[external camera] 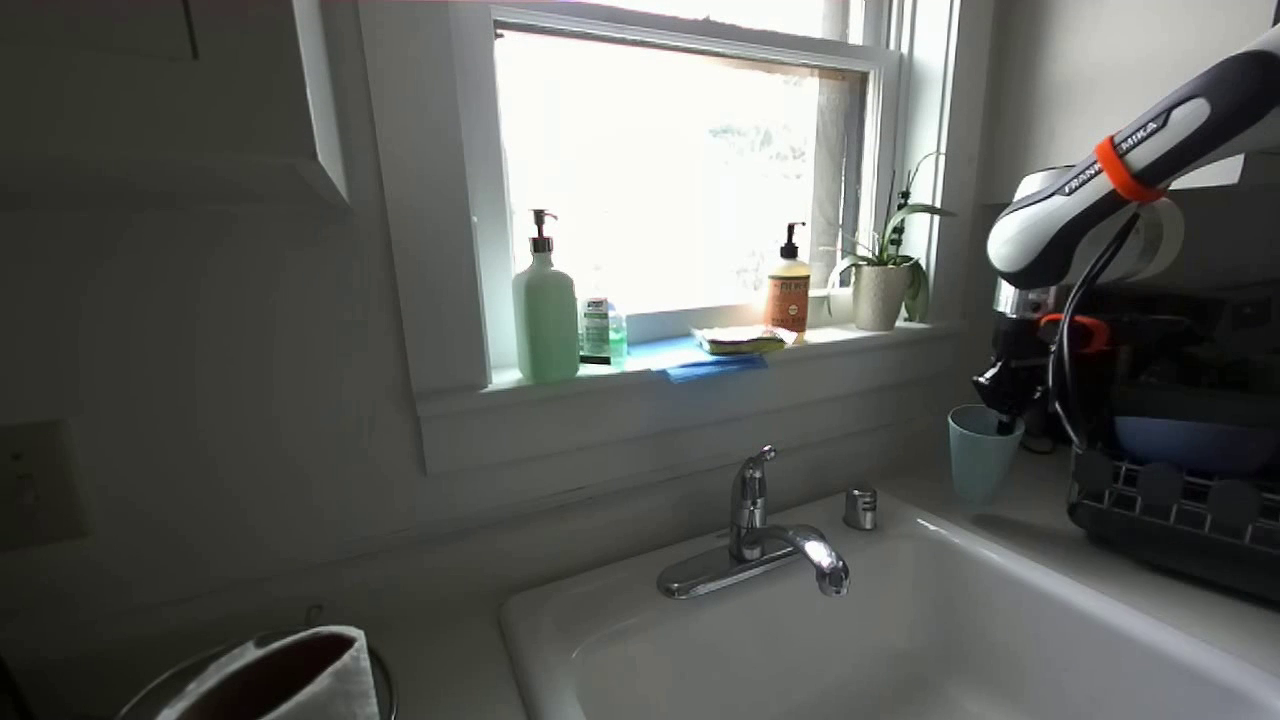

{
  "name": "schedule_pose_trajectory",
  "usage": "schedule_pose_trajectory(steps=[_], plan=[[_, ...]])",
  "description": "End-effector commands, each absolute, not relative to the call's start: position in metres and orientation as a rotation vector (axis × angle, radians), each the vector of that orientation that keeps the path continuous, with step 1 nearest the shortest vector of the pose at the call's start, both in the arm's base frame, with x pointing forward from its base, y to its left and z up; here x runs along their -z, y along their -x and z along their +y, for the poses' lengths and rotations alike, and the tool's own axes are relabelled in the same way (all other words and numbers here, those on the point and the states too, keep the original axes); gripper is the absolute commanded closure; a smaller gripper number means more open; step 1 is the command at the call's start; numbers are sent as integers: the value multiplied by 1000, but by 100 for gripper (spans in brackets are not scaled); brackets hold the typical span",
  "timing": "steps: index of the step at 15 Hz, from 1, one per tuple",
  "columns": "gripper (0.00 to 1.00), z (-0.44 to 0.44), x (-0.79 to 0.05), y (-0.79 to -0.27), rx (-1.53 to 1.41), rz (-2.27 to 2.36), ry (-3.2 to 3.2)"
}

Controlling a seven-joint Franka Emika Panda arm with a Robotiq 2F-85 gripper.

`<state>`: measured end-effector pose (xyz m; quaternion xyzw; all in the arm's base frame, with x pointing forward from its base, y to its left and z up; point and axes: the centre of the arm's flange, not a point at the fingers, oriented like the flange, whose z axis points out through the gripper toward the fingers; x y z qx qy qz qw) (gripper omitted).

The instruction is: Pour water out of the cup beside the sink into the cup in the sink then pour all the water in the sink

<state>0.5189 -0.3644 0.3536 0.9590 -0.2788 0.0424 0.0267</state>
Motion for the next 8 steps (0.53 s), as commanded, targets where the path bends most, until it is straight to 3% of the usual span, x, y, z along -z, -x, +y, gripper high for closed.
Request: schedule_pose_trajectory(steps=[1, 8], plan=[[99, -384, -348, -547, -82, -1055, -2935], [99, -388, -333, -559, 35, -1157, -2898]])
